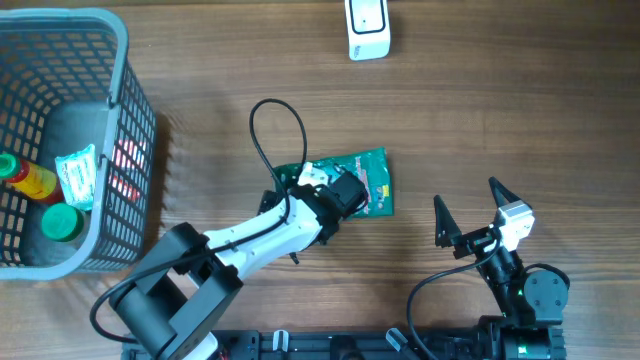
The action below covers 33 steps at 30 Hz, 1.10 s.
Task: Scan the item barcode
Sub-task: 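Lower the gloves bag onto the table center with the left gripper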
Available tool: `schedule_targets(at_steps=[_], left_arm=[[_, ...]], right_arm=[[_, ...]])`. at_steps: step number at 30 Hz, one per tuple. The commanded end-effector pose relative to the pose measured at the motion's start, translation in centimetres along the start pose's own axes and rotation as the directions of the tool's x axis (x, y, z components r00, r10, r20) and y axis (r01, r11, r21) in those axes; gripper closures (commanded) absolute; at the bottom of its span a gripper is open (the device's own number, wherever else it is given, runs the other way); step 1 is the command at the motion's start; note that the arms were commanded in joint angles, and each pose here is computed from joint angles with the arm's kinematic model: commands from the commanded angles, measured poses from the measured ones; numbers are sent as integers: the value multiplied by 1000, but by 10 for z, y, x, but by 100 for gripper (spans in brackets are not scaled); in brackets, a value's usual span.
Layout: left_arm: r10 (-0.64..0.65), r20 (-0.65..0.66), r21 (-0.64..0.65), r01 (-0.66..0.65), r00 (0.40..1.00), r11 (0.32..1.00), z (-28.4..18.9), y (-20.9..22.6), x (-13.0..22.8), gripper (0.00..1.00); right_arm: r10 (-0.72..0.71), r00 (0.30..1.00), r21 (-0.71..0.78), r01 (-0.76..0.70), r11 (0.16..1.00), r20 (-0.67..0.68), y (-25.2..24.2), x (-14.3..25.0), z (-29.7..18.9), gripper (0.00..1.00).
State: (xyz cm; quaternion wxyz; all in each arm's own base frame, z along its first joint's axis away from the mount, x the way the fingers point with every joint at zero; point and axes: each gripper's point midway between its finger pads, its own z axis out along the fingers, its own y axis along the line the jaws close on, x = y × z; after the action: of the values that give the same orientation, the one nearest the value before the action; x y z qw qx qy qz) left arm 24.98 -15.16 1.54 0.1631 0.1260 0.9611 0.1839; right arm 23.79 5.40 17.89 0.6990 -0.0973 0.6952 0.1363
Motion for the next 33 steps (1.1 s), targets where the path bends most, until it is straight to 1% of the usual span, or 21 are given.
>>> schedule_targets(at_steps=[1, 3, 6, 8, 10, 13, 15, 18, 20, 23, 30, 33], left_arm=[[-14, 4, -98, 14, 1000, 995, 9, 14, 4, 1], [11, 24, -186, -7, 1000, 983, 7, 31, 3, 0], [40, 29, -248, -32, 999, 968, 4, 43, 3, 0], [56, 17, -260, -49, 998, 964, 3, 46, 5, 0], [51, 12, -240, -47, 999, 970, 4, 42, 6, 0], [25, -21, -102, -27, 999, 994, 7, 14, 11, 0], [14, -58, 45, -11, 998, 999, -1, -17, 12, 0], [4, -56, 206, 8, 998, 979, -29, -52, -9, 0], [-13, -31, 245, 20, 999, 969, -50, -58, -29, 0], [-32, -20, 255, 36, 999, 966, -72, -54, -47, 0], [-16, -88, 360, 47, 996, 932, -79, -71, -38, 0], [-15, -140, 408, 72, 990, 910, -80, -75, -33, 0]], right_arm=[[-11, 1000, 3, 11, 1000, 13, 0, -3, 0, 0], [-11, 1000, 3, 11, 1000, 13, 0, -3, 0, 0], [-11, 1000, 3, 11, 1000, 13, 0, -3, 0, 0], [-11, 1000, 3, 11, 1000, 13, 0, -3, 0, 0], [-11, 1000, 3, 11, 1000, 13, 0, -3, 0, 0], [-11, 1000, 3, 11, 1000, 13, 0, -3, 0, 0], [-11, 1000, 3, 11, 1000, 13, 0, -3, 0, 0], [-11, 1000, 3, 11, 1000, 13, 0, -3, 0, 0], [-11, 1000, 3, 11, 1000, 13, 0, -3, 0, 0], [-11, 1000, 3, 11, 1000, 13, 0, -3, 0, 0], [-11, 1000, 3, 11, 1000, 13, 0, -3, 0, 0], [-7, 1000, 2, 7, 1000, 14, 0, -3, 0, 0]])
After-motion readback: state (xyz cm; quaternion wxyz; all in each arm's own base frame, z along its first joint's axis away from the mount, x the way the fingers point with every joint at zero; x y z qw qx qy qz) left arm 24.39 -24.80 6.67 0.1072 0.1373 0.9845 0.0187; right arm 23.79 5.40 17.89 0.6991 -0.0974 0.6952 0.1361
